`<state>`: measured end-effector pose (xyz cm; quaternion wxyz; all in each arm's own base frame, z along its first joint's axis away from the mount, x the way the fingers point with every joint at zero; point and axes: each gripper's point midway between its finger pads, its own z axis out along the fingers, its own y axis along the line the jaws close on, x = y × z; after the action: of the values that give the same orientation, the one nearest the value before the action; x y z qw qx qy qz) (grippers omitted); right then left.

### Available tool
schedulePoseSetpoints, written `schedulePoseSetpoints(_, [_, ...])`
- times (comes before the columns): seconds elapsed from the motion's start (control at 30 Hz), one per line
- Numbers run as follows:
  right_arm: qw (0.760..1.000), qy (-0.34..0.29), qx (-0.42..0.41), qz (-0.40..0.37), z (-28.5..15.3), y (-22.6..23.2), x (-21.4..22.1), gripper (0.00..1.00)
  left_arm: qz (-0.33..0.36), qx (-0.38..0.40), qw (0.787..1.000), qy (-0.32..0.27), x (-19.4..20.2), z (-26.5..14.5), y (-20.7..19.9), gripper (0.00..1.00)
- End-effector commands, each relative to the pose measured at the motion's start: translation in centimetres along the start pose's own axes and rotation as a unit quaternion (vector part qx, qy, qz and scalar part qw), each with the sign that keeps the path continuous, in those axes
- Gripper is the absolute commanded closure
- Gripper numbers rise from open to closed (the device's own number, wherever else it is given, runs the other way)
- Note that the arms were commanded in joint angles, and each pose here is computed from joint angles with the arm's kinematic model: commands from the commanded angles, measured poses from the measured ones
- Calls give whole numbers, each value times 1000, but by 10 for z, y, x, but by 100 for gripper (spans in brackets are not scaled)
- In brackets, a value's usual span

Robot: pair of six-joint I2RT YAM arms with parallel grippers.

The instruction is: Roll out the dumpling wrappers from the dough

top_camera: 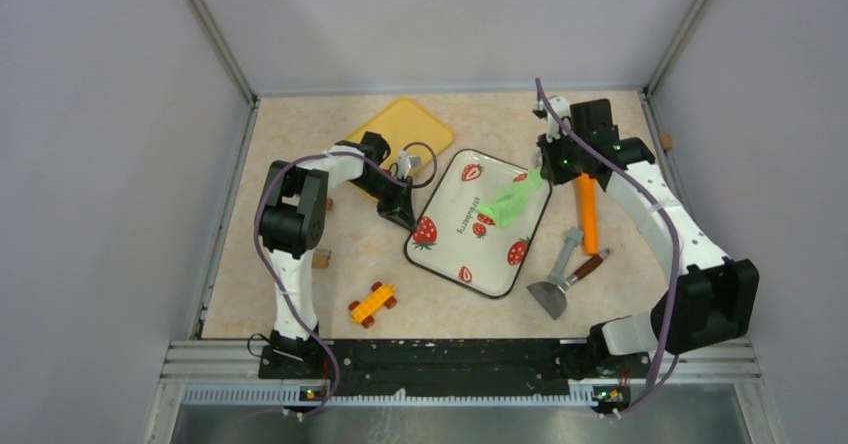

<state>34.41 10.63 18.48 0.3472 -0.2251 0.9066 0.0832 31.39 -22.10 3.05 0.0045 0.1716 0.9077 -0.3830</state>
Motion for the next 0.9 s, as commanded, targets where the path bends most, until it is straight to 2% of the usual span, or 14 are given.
schedulePoseSetpoints(0.0, [997, -69, 29, 9, -41, -11, -37, 100, 30, -51, 998, -4, -5, -2, 23, 100])
schedulePoseSetpoints(0.17, [996, -80, 41, 15, -52, -19, -38, 100, 34, -53, 998, -5, -4, -3, 23, 100])
schedulePoseSetpoints(0.27, [997, -73, 14, 12, -47, -9, -28, 100, 36, -55, 998, -6, -4, -4, 23, 100])
schedulePoseSetpoints(0.53, [992, -11, -98, 76, 5, 30, 15, 96, 34, -51, 998, -7, -4, -3, 23, 100])
schedulePoseSetpoints(0.73, [988, 35, -118, 95, 47, 30, 29, 75, 38, -51, 998, -8, -1, -5, 20, 100])
schedulePoseSetpoints(0.87, [980, 45, -192, 9, 57, 44, 31, 58, 39, -49, 998, -8, 2, -6, 19, 100])
